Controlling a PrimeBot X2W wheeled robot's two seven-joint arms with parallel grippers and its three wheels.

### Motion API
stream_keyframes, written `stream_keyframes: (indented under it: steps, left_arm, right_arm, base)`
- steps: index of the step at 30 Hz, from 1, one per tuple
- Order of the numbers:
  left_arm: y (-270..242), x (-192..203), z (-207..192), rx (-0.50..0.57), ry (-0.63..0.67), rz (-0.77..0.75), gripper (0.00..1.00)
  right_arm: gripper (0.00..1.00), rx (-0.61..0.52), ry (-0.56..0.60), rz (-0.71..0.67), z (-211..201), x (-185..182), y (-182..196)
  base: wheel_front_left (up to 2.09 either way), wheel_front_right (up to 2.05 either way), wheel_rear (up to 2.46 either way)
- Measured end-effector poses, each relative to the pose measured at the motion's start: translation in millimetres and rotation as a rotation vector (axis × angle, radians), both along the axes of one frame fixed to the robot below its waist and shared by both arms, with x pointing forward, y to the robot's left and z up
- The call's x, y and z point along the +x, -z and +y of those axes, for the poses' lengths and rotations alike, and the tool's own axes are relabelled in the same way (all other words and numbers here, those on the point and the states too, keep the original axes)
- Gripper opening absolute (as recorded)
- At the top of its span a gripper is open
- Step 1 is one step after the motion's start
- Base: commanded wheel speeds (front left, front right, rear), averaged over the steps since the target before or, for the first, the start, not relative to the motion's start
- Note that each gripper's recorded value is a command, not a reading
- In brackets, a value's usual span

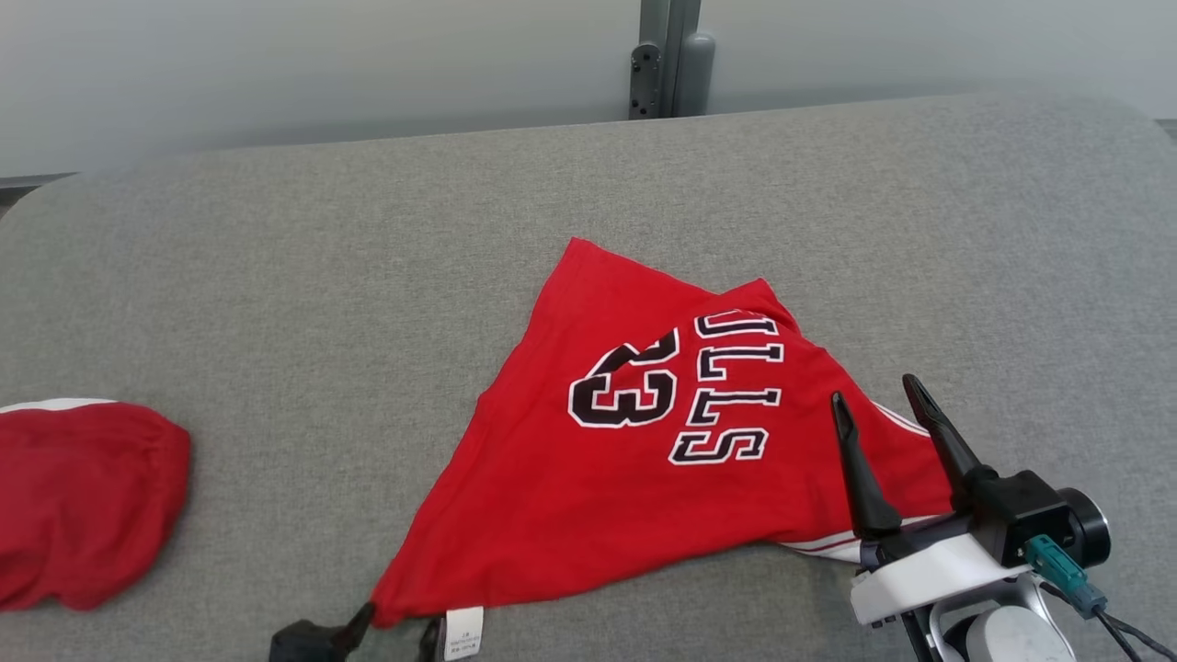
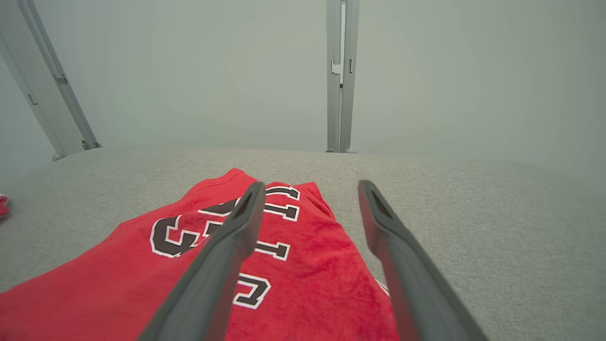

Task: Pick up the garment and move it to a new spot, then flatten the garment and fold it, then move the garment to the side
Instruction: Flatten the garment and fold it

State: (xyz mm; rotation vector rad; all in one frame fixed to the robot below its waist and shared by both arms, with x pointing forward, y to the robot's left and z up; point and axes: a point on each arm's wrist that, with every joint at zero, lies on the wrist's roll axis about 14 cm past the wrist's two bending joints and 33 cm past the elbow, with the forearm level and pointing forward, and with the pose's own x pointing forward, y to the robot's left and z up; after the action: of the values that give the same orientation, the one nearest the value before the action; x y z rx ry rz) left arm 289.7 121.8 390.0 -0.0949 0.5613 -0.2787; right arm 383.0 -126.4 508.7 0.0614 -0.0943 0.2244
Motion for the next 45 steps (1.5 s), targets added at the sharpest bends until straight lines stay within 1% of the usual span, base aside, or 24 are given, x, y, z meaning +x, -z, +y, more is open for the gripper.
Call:
stream_keyframes:
  steps: [1,3,5,7,9,10,12,14,18,19,22,28,31,32,33,35,37,39,42,45]
  left_arm:
    - [-5.9,2.6,1.8,0.007,0.008,-0.005,1.00]
    - [-34.5,22.7,5.6,0.016,0.007,-0.086,1.00]
    - [-56.4,33.3,-1.4,0.014,0.048,-0.134,1.00]
    - [-77.7,42.6,-16.7,0.008,0.116,-0.189,1.00]
    - [-104.3,59.0,-36.9,-0.025,0.176,-0.262,1.00]
    - [-109.9,64.8,-46.3,-0.011,0.225,-0.281,1.00]
    - [-125.7,77.5,-74.8,-0.053,0.301,-0.319,1.00]
    - [-132.3,87.1,-104.0,-0.086,0.380,-0.326,1.00]
    - [-133.5,117.3,-156.6,-0.100,0.505,-0.329,1.00]
    - [-127.5,124.1,-166.4,-0.068,0.541,-0.324,1.00]
    - [-106.8,139.1,-193.7,-0.028,0.619,-0.265,1.00]
    - [-63.6,143.6,-231.5,0.036,0.776,-0.146,1.00]
    - [-40.4,139.7,-240.8,0.078,0.830,-0.082,1.00]
    - [-32.6,138.8,-241.7,0.092,0.838,-0.062,0.46]
    - [-25.8,136.5,-243.2,0.095,0.849,-0.039,0.00]
    - [-19.9,134.4,-244.1,0.099,0.857,-0.022,0.00]
    - [-29.5,142.7,-246.3,0.066,0.815,-0.073,0.00]
    - [-48.0,160.6,-244.1,0.024,0.732,-0.157,0.00]
    - [-73.6,194.3,-223.1,0.012,0.591,-0.278,0.00]
    - [-83.0,219.8,-195.0,0.048,0.497,-0.341,0.00]
  right_arm:
    - [1.00,0.000,0.009,-0.002,-3.0,-0.8,-0.9]
    - [1.00,-0.002,0.032,-0.008,-10.6,-2.8,-2.9]
    - [1.00,-0.003,0.049,-0.012,-16.5,-5.1,-4.4]
    - [1.00,-0.002,0.065,-0.020,-21.4,-6.5,-7.4]
    - [1.00,0.001,0.089,-0.039,-29.1,-6.7,-14.2]
    - [1.00,-0.001,0.100,-0.047,-33.1,-6.7,-16.9]
    - [1.00,0.003,0.127,-0.058,-42.1,-7.7,-20.9]
    - [1.00,0.006,0.149,-0.072,-49.4,-7.6,-26.0]
    - [1.00,0.014,0.216,-0.073,-71.8,-10.3,-27.7]
    - [1.00,0.015,0.228,-0.068,-75.6,-11.2,-26.3]
    - [1.00,0.017,0.271,-0.040,-88.6,-16.6,-18.4]
    - [1.00,0.013,0.360,0.005,-114.9,-29.6,-7.0]
    - [1.00,0.006,0.383,0.023,-121.2,-34.2,-2.5]
    - [1.00,0.004,0.388,0.025,-122.4,-35.0,-2.0]
    - [1.00,0.002,0.393,0.025,-123.8,-35.5,-2.4]
    - [1.00,-0.001,0.401,0.021,-126.8,-36.1,-3.8]
    - [1.00,-0.003,0.407,0.020,-128.9,-35.9,-4.3]
    - [1.00,-0.001,0.400,0.020,-127.1,-34.3,-3.6]
    - [1.00,0.005,0.386,0.021,-123.1,-31.4,-2.4]
    - [1.00,0.003,0.360,0.025,-115.4,-26.3,0.0]
  base:
    - [0.00,0.00,0.00]
    - [0.00,0.00,0.00]
    - [0.00,0.00,0.00]
    - [0.00,0.00,0.00]
    - [0.00,0.00,0.00]
    - [0.00,0.00,0.00]
    - [0.00,0.00,0.00]
    - [0.00,0.00,0.00]
    - [0.00,0.00,0.00]
    - [0.00,0.00,0.00]
    - [0.00,0.00,0.00]
    - [0.00,0.00,0.00]
    - [0.00,0.00,0.00]
    - [0.00,0.00,0.00]
    - [0.00,0.00,0.00]
    - [0.00,0.00,0.00]
    - [0.00,0.00,0.00]
    - [0.00,0.00,0.00]
    - [0.00,0.00,0.00]
    - [0.00,0.00,0.00]
